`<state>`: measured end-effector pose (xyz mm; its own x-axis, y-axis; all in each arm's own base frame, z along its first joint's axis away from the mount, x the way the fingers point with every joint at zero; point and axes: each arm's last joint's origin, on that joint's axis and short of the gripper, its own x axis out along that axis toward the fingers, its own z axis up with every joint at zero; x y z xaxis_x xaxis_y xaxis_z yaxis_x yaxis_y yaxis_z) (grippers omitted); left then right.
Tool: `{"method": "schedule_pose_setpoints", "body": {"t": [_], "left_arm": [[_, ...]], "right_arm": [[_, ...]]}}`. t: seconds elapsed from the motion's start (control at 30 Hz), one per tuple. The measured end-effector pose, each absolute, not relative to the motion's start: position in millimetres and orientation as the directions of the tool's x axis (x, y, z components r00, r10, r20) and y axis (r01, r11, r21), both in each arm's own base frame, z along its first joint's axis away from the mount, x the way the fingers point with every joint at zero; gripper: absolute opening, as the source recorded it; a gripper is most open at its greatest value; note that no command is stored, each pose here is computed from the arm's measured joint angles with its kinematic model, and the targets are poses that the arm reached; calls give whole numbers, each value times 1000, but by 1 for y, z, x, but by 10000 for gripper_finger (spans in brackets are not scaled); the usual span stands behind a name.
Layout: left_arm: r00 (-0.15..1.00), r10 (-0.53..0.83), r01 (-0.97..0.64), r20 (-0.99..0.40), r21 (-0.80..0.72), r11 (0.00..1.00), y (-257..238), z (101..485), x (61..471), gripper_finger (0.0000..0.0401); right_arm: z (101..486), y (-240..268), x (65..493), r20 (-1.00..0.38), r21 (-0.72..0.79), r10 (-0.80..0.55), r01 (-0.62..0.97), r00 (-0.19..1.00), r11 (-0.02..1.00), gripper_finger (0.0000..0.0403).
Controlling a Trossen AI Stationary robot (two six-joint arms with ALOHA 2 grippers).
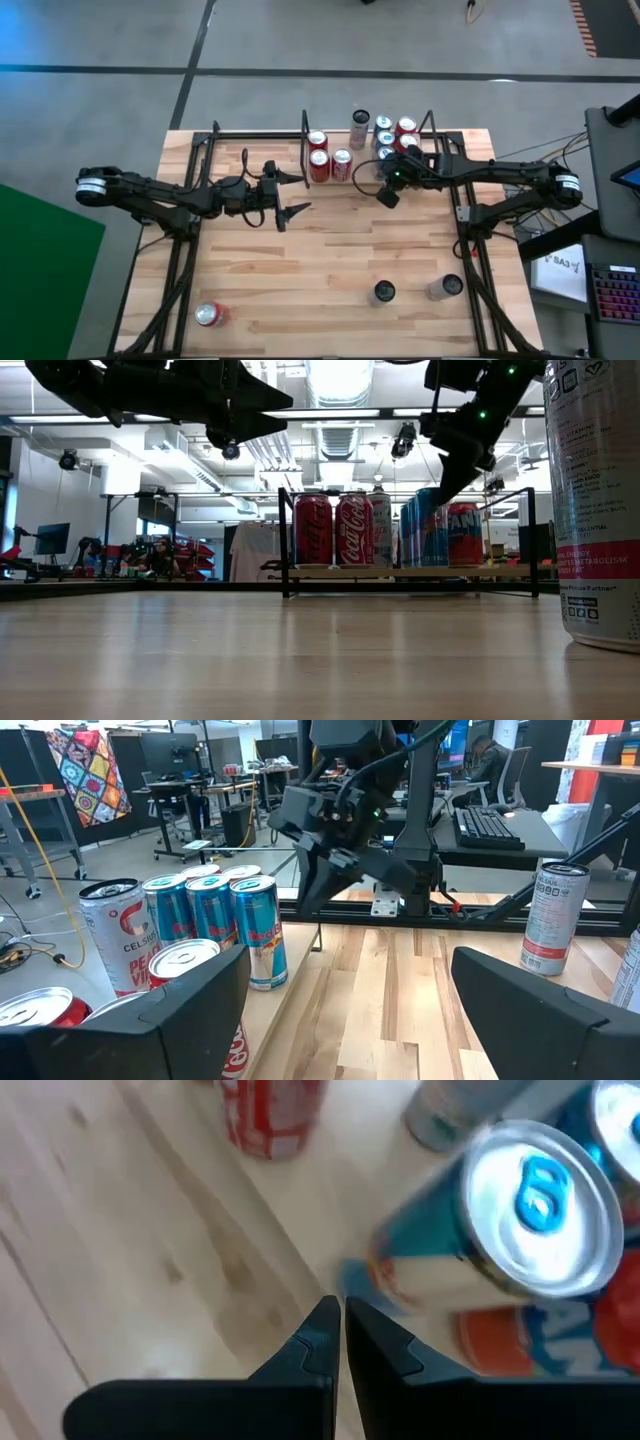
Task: Place canned beverage on shelf
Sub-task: Put the white and blue soda can on the shelf
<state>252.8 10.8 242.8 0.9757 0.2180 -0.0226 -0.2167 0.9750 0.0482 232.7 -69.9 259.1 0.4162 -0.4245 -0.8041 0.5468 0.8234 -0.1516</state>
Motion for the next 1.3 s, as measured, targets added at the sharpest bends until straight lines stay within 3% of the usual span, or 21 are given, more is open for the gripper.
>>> {"method": "schedule_pose_setpoints", "body": {"t": [0.2, 0.37, 1.3], "left_arm": [[976, 218, -217, -22, 48, 975, 11, 243, 253, 331], [976, 218, -217, -22, 48, 975, 11, 243, 253, 331], [976, 218, -217, -23, 48, 975, 11, 243, 253, 331]], "right_arm": [[264, -72, 239, -750, -140, -458, 563, 477, 815, 12], [265, -74, 238, -727, -214, -533, 594, 433, 775, 12], [265, -78, 236, -717, -266, -568, 595, 403, 758, 12]]}}
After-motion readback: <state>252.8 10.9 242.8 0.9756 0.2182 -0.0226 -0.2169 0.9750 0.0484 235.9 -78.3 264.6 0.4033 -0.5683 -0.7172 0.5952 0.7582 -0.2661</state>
